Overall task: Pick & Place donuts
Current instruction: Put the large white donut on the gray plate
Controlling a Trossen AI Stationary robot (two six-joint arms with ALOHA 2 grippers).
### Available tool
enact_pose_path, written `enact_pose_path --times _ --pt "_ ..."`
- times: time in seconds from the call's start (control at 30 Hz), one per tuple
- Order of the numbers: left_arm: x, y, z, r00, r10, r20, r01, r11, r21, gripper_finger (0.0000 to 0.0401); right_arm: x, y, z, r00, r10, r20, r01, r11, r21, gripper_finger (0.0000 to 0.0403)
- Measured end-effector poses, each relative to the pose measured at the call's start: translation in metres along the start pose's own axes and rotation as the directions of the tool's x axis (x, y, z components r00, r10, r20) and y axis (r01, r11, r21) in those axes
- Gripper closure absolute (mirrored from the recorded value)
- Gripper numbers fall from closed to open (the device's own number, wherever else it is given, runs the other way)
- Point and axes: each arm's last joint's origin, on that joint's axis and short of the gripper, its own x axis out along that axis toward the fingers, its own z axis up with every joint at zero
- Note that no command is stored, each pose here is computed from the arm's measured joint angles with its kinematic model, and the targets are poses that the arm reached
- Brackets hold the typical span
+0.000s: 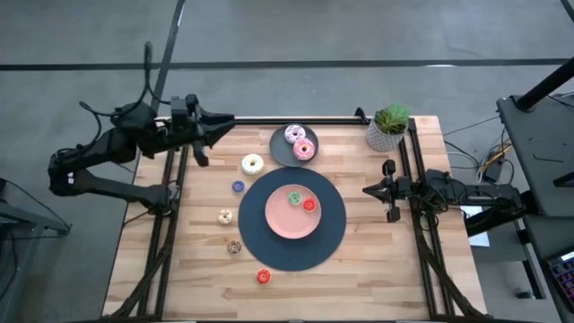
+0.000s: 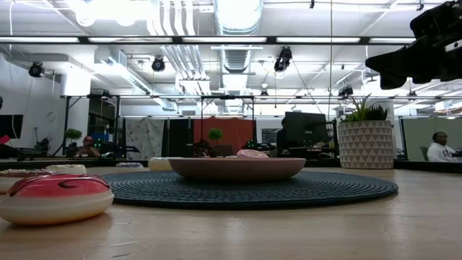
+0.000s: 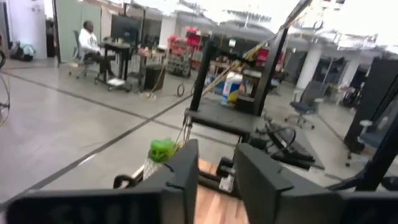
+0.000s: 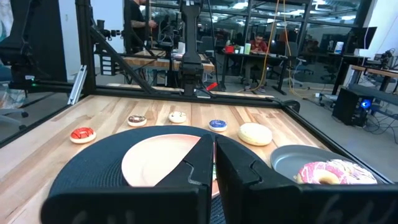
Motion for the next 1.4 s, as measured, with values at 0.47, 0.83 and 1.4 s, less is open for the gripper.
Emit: enact_pose_path --times 0.47,0.83,1.4 --pt "0.007 0.004 -0.002 0.97 0.127 -0.208 -0.116 0.991 0.065 0.0204 0.0 0.0 0.0 1.0 0.0 0.0 0.0 1.0 0.0 0.0394" --pt "0.026 0.007 0.001 0.869 0.239 -0.433 -0.159 0.964 0.211 0.0199 0.0 0.0 0.0 1.0 0.0 0.0 0.0 1.0 0.0 0.0394" --pt "0.066 0.013 -0.041 0.675 0.288 -0.679 -0.048 0.936 0.349 0.0199 0.0 0.0 0.0 1.0 0.0 0.0 0.0 1.0 0.0 0.0394"
